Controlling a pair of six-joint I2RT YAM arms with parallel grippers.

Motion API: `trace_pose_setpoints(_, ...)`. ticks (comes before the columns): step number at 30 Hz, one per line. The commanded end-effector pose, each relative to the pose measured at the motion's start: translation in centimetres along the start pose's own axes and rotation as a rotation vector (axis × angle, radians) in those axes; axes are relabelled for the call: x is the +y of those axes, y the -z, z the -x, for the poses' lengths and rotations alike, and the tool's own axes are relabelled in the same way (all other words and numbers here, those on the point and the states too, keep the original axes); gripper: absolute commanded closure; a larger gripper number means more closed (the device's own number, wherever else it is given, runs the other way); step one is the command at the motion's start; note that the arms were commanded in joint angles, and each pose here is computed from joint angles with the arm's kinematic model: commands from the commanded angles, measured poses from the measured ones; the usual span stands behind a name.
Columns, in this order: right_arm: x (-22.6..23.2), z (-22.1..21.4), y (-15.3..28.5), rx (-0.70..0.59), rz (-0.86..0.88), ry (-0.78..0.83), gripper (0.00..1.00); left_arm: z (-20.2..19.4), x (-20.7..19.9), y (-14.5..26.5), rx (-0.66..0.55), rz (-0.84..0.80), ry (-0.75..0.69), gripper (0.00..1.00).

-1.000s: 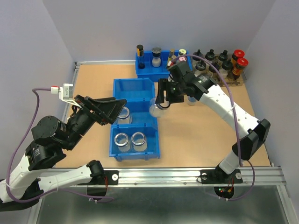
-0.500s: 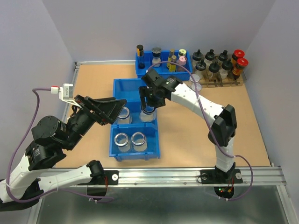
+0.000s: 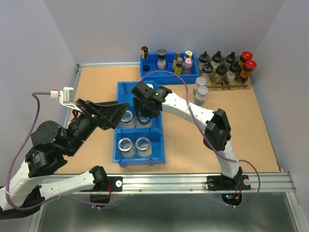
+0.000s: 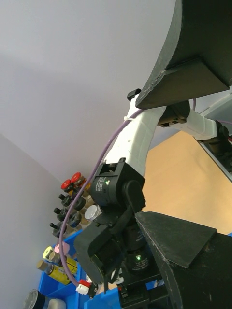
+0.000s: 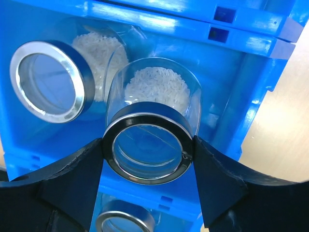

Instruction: Organize the condiment bottles

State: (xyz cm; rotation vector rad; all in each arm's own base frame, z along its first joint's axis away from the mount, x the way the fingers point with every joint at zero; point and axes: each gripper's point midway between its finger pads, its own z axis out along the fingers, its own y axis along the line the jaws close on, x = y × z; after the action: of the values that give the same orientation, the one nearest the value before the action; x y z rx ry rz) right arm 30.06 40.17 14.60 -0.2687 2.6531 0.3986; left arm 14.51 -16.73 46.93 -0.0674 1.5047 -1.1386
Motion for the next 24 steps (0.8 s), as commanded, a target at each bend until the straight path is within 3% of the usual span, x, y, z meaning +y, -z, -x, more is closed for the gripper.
trace_pose_setpoints(1,0.8,2.8,0.7,-0.119,-0.016,-0.083,0.99,0.6,0.0,0.1,-0.030,-0.005,0.006,0.02)
trace_pose_setpoints(5,0.2,2.6,0.0,-0.119,-0.046,-0.092,0.88,0.6,0.1,0.1,-0.033,0.002,0.002,0.02)
trace_pose_setpoints(7,0.5,2.1,-0.4,-0.096,-0.037,-0.087,0.63,0.7,0.2,0.1,-0.036,0.004,0.001,0.02)
trace_pose_setpoints(8,0.6,1.9,-0.6,-0.084,-0.029,-0.083,0.45,0.6,0.1,0.0,-0.034,0.004,-0.001,0.02)
trace_pose_setpoints(10,0.8,1.7,-0.6,-0.074,-0.020,-0.078,0.28,0.5,0.1,-0.1,-0.030,0.003,-0.004,0.02)
trace_pose_setpoints(12,1.0,1.9,-0.2,-0.078,-0.006,-0.069,0.03,0.6,0.0,-0.1,-0.030,0.003,-0.004,0.02)
trace_pose_setpoints(20,-0.2,4.6,5.2,-0.187,0.004,-0.052,0.00,0.6,0.0,-0.1,-0.030,0.003,-0.001,0.02)
trace_pose_setpoints(24,-7.3,8.1,9.7,-0.289,-0.074,-0.127,0.00,0.6,-0.1,-0.1,-0.031,-0.001,0.005,0.02)
